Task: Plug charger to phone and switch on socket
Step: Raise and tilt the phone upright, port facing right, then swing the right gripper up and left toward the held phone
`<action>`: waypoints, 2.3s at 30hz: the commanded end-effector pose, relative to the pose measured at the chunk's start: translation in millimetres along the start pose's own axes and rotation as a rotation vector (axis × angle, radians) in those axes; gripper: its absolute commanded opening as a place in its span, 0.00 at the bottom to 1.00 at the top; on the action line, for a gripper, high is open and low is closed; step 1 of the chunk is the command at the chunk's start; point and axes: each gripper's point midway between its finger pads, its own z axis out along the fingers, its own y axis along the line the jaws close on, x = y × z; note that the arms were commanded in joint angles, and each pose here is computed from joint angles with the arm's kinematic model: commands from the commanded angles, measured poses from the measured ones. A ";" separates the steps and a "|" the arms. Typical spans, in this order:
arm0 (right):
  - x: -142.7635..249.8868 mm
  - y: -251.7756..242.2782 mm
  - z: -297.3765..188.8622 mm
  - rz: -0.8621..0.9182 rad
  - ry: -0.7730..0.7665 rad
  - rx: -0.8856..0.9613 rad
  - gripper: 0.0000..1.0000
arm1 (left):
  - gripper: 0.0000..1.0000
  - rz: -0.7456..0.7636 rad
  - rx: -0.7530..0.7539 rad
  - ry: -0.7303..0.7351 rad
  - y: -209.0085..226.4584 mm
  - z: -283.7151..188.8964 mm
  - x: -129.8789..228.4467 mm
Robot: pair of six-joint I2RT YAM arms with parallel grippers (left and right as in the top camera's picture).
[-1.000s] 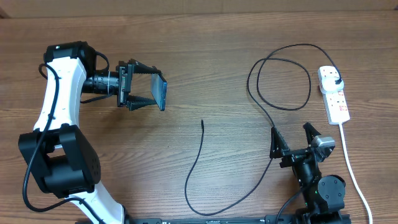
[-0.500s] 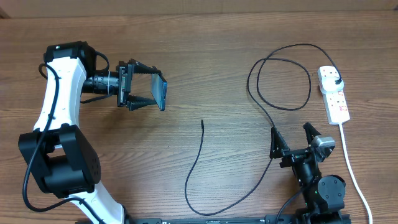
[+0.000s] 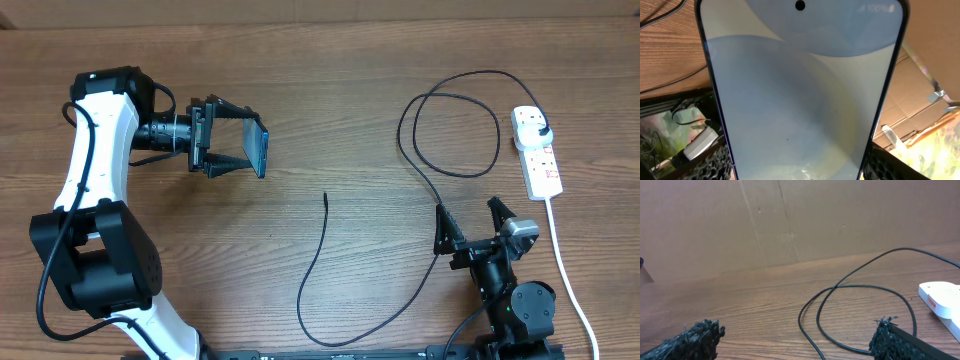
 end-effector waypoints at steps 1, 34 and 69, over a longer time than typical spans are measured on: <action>1.3 -1.3 0.1 0.003 -0.007 0.007 1.00 | 0.04 0.036 0.043 0.019 -11.9 -1.8 18.2; 0.4 -1.0 0.1 0.003 -0.010 0.005 1.00 | 0.04 0.038 0.017 0.002 -7.7 -1.6 15.0; -105.1 50.9 18.6 0.115 0.296 -0.080 1.00 | 0.04 0.041 -0.004 -0.012 -4.3 -1.3 12.4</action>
